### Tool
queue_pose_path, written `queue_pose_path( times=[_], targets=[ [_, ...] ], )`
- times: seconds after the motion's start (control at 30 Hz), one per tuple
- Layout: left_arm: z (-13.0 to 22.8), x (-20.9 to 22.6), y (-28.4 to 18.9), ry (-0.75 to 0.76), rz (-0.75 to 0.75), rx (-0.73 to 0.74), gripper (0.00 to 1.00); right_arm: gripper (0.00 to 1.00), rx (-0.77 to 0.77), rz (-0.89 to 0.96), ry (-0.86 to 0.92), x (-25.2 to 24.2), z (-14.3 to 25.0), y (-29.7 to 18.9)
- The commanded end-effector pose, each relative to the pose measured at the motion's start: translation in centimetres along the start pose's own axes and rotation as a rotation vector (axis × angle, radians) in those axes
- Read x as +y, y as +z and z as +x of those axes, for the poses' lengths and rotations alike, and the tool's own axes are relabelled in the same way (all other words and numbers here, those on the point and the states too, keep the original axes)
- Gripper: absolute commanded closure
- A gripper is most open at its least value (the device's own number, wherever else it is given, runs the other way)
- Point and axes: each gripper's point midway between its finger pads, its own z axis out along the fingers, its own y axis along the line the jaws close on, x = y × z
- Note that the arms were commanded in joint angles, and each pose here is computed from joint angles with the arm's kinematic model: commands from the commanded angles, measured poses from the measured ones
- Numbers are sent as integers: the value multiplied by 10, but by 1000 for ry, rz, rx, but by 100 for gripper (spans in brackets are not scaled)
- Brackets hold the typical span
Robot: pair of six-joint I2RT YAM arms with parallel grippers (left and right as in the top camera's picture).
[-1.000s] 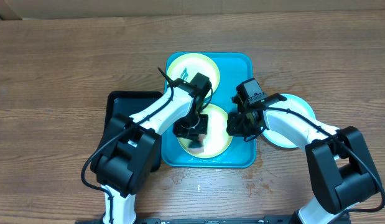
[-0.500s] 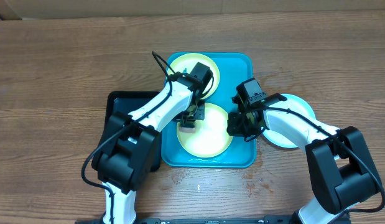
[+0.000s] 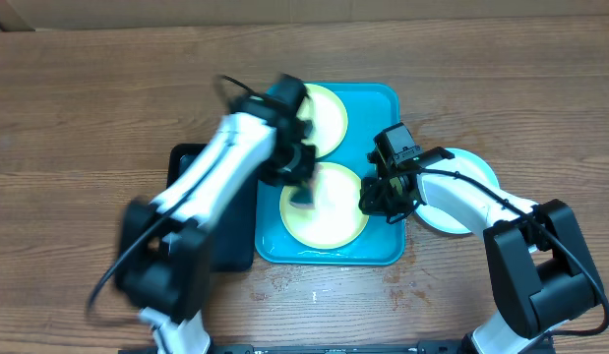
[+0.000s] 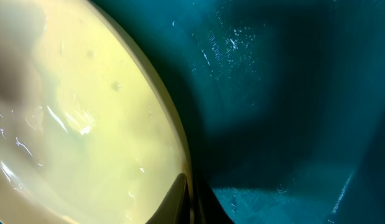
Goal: Clean dirty plates on tray and stack at the side
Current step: 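Return the sponge to the black tray with the left gripper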
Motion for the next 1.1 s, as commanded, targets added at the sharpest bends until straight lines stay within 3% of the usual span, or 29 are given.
queue_pose_path(
  times=[0.0,0.13,0.27,0.47,0.6,0.63,0.7,0.8,0.87,0.93,1.07],
  targets=[
    [-12,55,-98,-109,-147,-260,96,96,12,38,7,-9,2,1],
    [4,127,-131,-286,-363,-310,96,96,13,40,15,-9,2,1],
    [22,157,-104,-402,-376,-227,96,96,-38,80,52,-16,-8,0],
    [29,164,-33,-335,-309,-171,96,96,-15,57,53,-11,-5,-1],
    [37,167,-20,-340,-304,-151,95,96,12,73,12,-8,1,-15],
    [37,166,-22,-341,-300,-148,90,96,4,74,-16,-4,0,-22],
    [37,164,-35,-355,-284,-149,54,96,-60,113,-54,4,-7,-50],
    [31,159,-64,-382,-239,-180,50,96,-128,132,-91,18,-16,-79],
    [25,151,-90,-385,-182,-222,43,96,-169,134,-132,31,-21,-99],
    [19,143,-118,-379,-116,-278,27,96,-209,134,-168,48,-27,-115],
    [13,120,-189,-326,20,-428,18,96,-332,117,-273,95,-41,-139]
  ],
)
